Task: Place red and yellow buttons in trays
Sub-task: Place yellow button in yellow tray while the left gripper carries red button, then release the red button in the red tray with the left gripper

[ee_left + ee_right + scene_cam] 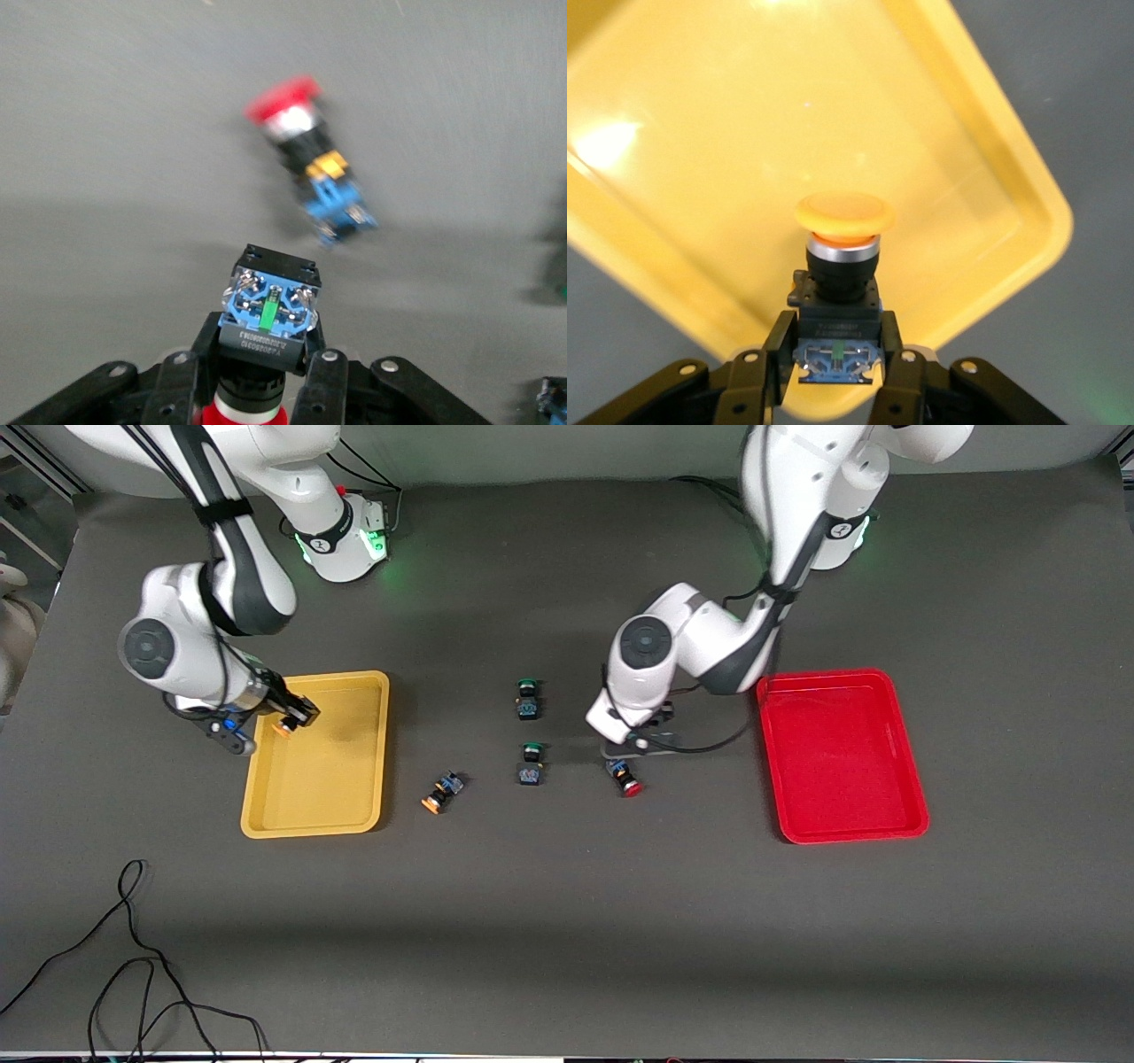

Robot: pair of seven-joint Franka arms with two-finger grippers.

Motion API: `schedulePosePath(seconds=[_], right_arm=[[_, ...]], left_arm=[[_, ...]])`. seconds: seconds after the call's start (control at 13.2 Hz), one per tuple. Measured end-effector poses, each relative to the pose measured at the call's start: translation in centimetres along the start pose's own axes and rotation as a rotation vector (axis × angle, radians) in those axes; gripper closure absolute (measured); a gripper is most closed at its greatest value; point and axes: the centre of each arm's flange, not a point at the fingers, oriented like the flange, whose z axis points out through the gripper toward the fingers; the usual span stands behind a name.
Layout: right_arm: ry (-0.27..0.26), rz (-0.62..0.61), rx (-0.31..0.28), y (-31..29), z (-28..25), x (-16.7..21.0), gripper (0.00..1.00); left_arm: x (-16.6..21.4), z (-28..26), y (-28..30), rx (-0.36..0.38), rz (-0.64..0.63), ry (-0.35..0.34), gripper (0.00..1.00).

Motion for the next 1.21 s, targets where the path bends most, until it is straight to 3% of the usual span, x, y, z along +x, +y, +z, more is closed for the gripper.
schedulePosePath(seconds=[0.23, 0.53, 0.6, 0.75, 0.98, 1.06, 1.21], right_arm=[[-0.011, 0.009, -0.014, 0.3, 4.9, 0.1, 0.58], [-0.034, 0.035, -0.014, 0.2, 6.5, 0.3, 0.58], [-0.039, 0.044, -0.009, 0.2, 6.5, 0.3, 0.52], [-0.040, 0.049, -0.004, 0.2, 6.5, 0.4, 0.30], [-0.037, 0.047, 0.008, -0.8, 4.6, 1.2, 0.00], [-0.041, 0.041, 0.012, -1.6, 2.4, 1.7, 0.00], [-0.051, 0.026, 0.024, -3.9, -4.6, 3.2, 0.00]], left_arm=[[4.4, -5.4, -8.5, 0.007, -0.042, 0.003, 0.60], [8.5, -6.1, -23.8, 0.054, -0.039, -0.101, 0.60], [9.2, -5.4, -26.7, 0.054, -0.034, -0.121, 0.60], [9.9, -3.0, -30.5, 0.044, -0.027, -0.134, 0.60], [10.1, 2.5, -30.8, 0.030, -0.021, -0.119, 0.60], [10.1, 4.4, -30.7, 0.028, -0.018, -0.122, 0.60], [10.0, 6.5, -30.9, 0.030, -0.023, -0.136, 0.43]])
